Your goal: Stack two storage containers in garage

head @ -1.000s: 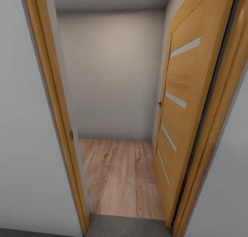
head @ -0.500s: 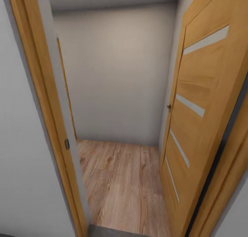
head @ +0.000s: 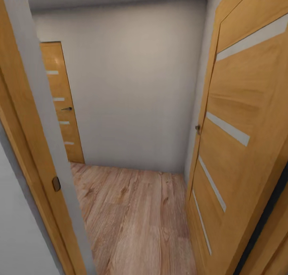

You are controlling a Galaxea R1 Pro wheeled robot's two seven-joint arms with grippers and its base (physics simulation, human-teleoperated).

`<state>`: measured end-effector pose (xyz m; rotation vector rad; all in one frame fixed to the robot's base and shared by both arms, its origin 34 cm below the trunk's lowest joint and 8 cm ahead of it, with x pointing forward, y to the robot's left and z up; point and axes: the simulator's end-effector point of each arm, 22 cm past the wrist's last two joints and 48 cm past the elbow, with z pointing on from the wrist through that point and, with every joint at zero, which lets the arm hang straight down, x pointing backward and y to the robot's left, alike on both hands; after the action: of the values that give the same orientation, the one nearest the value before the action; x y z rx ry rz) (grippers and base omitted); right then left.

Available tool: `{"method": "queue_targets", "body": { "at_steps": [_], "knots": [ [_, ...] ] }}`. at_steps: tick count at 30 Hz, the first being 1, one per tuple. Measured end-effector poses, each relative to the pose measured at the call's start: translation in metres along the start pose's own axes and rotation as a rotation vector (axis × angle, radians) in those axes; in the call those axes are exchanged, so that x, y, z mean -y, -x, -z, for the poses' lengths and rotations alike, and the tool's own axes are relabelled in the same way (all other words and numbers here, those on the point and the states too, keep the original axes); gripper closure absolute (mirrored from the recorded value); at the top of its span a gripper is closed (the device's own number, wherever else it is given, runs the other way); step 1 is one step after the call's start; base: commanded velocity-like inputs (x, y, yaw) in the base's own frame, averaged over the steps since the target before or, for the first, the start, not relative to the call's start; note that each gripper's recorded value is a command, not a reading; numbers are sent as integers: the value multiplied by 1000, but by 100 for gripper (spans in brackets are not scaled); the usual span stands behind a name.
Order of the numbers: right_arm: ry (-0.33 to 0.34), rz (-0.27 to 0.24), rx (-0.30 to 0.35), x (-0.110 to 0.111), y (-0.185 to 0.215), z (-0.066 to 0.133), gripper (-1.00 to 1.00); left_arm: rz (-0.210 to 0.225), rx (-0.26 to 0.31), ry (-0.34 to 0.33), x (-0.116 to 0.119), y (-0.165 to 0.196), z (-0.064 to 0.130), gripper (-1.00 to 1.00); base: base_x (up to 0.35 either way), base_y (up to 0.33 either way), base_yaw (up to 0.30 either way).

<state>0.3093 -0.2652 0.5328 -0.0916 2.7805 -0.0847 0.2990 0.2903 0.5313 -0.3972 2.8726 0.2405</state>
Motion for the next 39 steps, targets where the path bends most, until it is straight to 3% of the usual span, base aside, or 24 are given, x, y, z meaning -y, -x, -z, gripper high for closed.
{"method": "queue_targets", "body": {
  "at_steps": [24, 39],
  "knots": [
    [0, 0, -1, 0, 0, 0, -100, 0, 2, 0, 0, 0, 0, -100, 314, -91, 0],
    [-1, -1, -1, 1, 0, 0, -100, 0, 3, 0, 0, 1, 0, -100, 32, -3, 0]
  ]
}}
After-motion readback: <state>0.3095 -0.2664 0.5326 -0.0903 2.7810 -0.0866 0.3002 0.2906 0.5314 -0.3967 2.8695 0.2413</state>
